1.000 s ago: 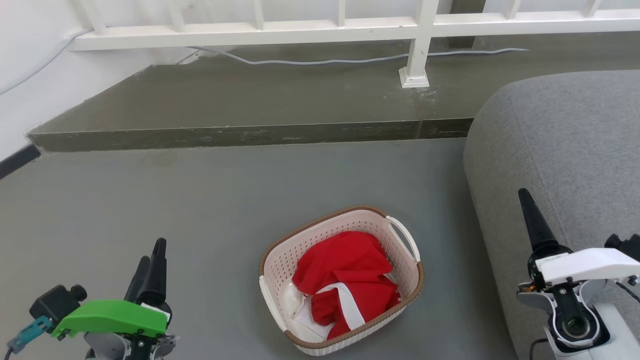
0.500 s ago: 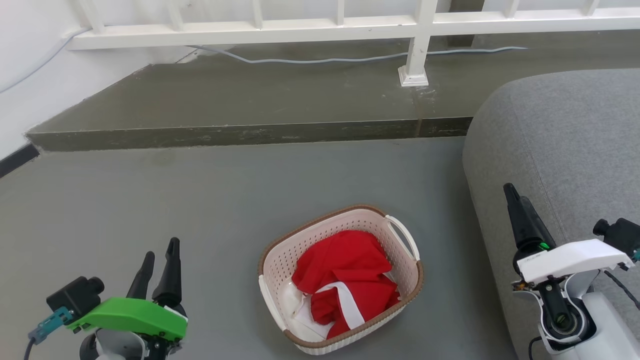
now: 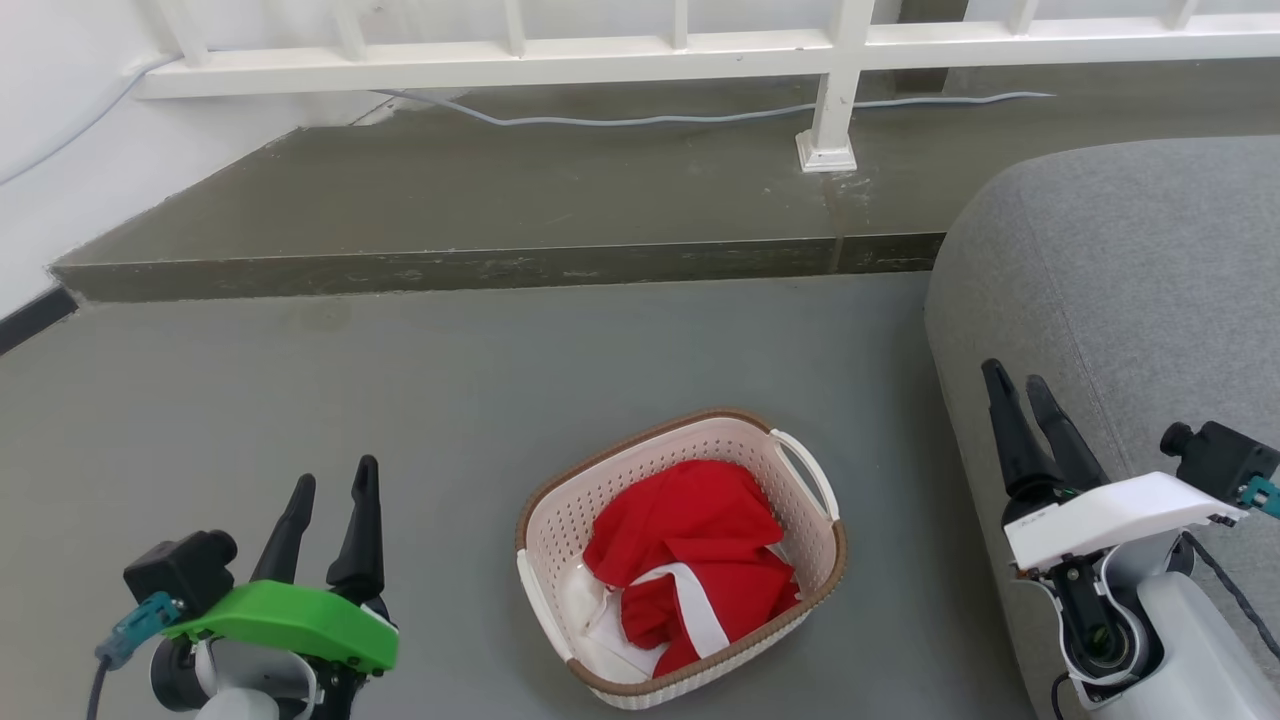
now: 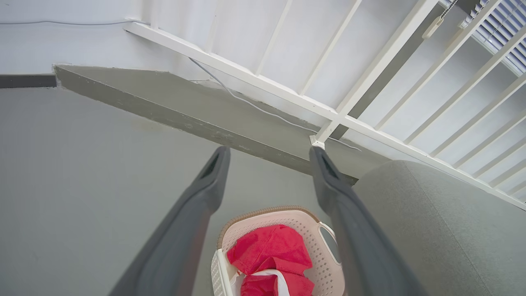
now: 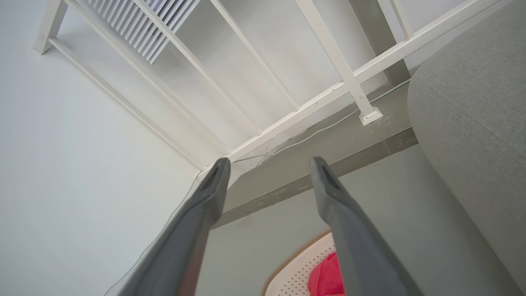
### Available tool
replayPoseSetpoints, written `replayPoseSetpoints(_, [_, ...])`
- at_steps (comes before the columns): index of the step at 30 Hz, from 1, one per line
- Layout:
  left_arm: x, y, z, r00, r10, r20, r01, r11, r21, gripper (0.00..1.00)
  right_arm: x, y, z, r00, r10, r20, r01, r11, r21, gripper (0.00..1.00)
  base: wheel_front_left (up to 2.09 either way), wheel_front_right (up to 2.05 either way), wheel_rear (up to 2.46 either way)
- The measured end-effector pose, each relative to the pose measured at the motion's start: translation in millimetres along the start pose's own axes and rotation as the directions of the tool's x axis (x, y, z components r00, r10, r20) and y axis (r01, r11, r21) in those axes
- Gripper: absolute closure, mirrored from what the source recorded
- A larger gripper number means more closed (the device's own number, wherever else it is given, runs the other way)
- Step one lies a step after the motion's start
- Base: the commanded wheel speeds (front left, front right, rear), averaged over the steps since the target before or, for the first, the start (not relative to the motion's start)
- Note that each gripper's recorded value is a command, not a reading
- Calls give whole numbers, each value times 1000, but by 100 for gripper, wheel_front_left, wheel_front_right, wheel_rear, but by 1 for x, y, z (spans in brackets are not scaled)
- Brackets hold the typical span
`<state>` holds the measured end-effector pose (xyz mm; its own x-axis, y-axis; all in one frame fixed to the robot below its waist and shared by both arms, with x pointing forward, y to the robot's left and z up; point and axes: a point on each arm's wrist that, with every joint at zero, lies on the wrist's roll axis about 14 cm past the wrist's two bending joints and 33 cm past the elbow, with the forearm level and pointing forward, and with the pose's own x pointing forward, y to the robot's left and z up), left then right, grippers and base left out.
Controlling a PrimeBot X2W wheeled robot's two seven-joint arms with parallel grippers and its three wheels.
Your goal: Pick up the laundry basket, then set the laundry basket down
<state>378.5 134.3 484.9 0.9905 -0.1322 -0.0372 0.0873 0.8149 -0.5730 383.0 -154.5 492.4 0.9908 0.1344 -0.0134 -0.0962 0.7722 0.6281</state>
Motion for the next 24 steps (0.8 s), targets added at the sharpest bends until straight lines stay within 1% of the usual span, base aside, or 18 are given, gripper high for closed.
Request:
replayPoseSetpoints(7, [0, -6, 0, 1000, -26, 10, 25, 994, 103, 0, 2, 7, 1, 999, 33, 8, -32, 995, -90, 0, 0, 0, 0])
replayPoseSetpoints(13, [0, -13, -2, 998, -56, 12, 53, 983, 175, 0, 3, 11, 1, 998, 60, 9, -58, 983, -173, 0, 0, 0, 0])
replayPoseSetpoints(18, [0, -19, -3, 997, -81, 15, 75, 968, 238, 0, 2, 15, -2, 997, 80, 5, -77, 970, -229, 0, 0, 0, 0])
replayPoseSetpoints(24, [0, -24, -2, 994, -110, 21, 97, 942, 320, 0, 2, 18, -2, 995, 100, 7, -93, 952, -292, 0, 0, 0, 0])
